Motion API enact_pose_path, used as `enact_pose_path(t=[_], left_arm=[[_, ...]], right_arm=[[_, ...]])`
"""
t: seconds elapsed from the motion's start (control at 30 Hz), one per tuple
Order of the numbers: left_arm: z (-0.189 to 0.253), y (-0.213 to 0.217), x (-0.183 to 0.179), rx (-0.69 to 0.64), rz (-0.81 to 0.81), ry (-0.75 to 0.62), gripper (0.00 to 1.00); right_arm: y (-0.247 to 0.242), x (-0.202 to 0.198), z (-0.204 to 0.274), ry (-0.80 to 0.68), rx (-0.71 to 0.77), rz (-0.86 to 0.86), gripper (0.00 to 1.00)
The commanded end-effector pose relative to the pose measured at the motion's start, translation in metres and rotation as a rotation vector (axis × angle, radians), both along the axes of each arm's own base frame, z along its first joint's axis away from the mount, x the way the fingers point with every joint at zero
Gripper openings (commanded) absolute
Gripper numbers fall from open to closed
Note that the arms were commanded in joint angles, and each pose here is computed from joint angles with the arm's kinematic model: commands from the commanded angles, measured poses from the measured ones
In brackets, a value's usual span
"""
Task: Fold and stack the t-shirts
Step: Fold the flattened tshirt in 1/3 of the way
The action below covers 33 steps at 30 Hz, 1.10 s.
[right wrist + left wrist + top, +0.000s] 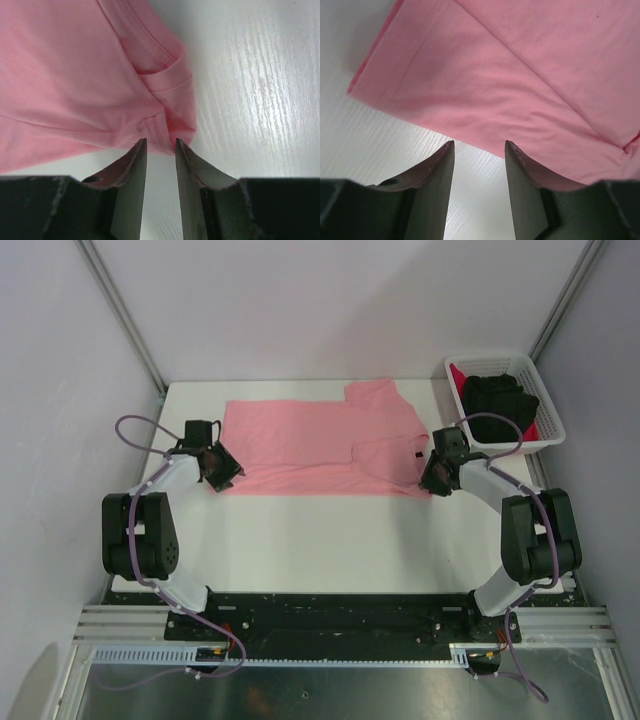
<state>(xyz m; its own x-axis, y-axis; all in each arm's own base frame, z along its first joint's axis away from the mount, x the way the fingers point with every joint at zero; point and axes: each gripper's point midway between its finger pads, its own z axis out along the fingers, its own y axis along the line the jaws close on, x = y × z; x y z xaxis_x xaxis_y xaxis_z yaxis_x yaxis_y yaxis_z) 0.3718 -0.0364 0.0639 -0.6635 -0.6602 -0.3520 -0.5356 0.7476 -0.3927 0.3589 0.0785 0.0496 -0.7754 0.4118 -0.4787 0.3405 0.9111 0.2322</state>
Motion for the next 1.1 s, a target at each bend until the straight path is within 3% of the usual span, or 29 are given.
enact_pose_path(t=[0.0,0.23,0.4,0.5,0.93,1.07], left_arm=[[-0.002,0.001,0.001,0.018,-0.012,-0.005,0.5],[-0.004,0.003,0.0,0.026,-0.007,0.002,0.5],[-0.006,0.005,0.0,0.033,0.0,0.005,0.5],[-0.009,0.009,-0.001,0.043,0.009,0.014,0.5],[-0.012,0.02,-0.006,0.066,0.048,0.022,0.5],[-0.003,0.046,-0.013,0.148,0.128,0.006,0.5]], right_arm=[[-0.004,0.007,-0.003,-0.023,-0.011,0.001,0.34],[-0.001,0.009,-0.009,-0.019,0.005,0.003,0.31],[-0.004,0.017,-0.005,-0.038,0.009,-0.013,0.06],[-0.011,0.022,-0.001,-0.036,-0.03,-0.031,0.01],[-0.022,0.02,-0.037,0.088,-0.104,-0.045,0.08],[-0.021,0.018,-0.041,0.103,-0.101,-0.044,0.14]])
